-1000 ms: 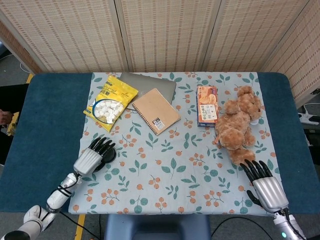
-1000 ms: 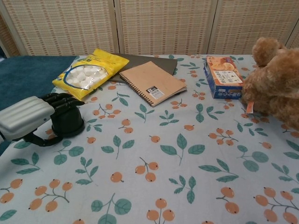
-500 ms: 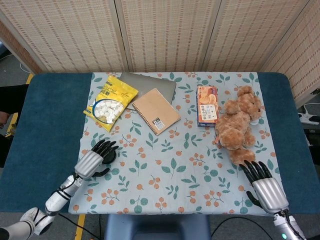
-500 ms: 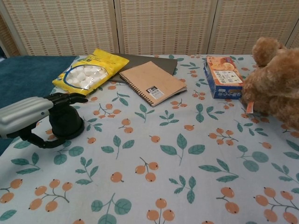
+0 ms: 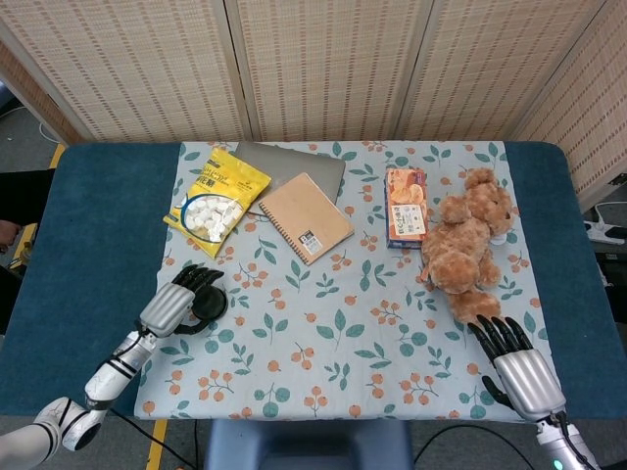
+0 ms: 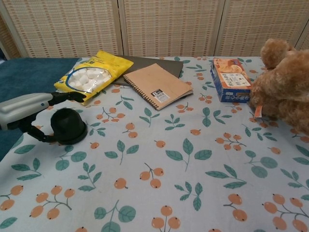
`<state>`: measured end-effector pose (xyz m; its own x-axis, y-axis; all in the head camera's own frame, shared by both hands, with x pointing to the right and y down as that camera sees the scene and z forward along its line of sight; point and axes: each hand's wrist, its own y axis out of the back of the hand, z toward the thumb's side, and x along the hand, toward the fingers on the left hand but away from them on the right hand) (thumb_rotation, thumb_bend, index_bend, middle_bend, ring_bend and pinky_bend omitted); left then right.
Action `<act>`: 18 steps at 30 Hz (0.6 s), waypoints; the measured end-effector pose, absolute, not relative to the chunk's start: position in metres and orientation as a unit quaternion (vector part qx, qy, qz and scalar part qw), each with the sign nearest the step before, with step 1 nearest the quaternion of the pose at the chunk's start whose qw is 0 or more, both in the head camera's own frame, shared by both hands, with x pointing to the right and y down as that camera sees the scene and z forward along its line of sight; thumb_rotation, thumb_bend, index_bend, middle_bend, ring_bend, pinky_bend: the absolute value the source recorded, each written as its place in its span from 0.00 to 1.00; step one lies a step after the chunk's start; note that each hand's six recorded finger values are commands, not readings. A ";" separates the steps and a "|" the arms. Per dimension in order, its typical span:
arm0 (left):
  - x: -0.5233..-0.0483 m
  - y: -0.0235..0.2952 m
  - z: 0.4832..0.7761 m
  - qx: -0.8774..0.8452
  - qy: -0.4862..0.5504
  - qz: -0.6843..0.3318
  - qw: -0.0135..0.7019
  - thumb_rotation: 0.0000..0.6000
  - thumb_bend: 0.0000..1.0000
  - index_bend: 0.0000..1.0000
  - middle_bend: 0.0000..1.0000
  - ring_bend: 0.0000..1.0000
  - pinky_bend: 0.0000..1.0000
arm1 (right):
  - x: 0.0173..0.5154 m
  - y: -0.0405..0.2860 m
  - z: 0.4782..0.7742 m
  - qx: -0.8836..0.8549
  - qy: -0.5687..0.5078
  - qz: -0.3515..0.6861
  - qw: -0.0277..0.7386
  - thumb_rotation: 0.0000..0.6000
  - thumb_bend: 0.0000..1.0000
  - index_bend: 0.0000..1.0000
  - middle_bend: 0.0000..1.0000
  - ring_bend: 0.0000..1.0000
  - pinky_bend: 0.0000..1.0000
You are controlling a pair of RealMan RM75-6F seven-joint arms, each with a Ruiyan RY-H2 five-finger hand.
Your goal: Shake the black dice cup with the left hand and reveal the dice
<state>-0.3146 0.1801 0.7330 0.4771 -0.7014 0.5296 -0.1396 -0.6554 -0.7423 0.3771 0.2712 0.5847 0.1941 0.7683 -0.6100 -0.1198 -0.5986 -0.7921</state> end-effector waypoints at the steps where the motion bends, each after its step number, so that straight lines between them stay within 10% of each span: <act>1: -0.314 0.180 0.733 -0.797 0.262 -0.439 0.323 1.00 0.32 0.21 0.19 0.19 0.08 | 0.377 0.271 0.585 -0.674 -0.241 0.588 0.378 1.00 0.27 0.00 0.00 0.00 0.00; 18: -0.313 0.179 0.730 -0.795 0.257 -0.443 0.326 1.00 0.49 0.60 0.55 0.45 0.25 | 0.376 0.272 0.586 -0.674 -0.238 0.589 0.378 1.00 0.27 0.00 0.00 0.00 0.00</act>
<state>-0.3131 0.1794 0.7298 0.4758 -0.6970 0.5365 -0.1193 -0.6555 -0.7457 0.3765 0.2720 0.5858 0.1935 0.7657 -0.6134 -0.1244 -0.6010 -0.7895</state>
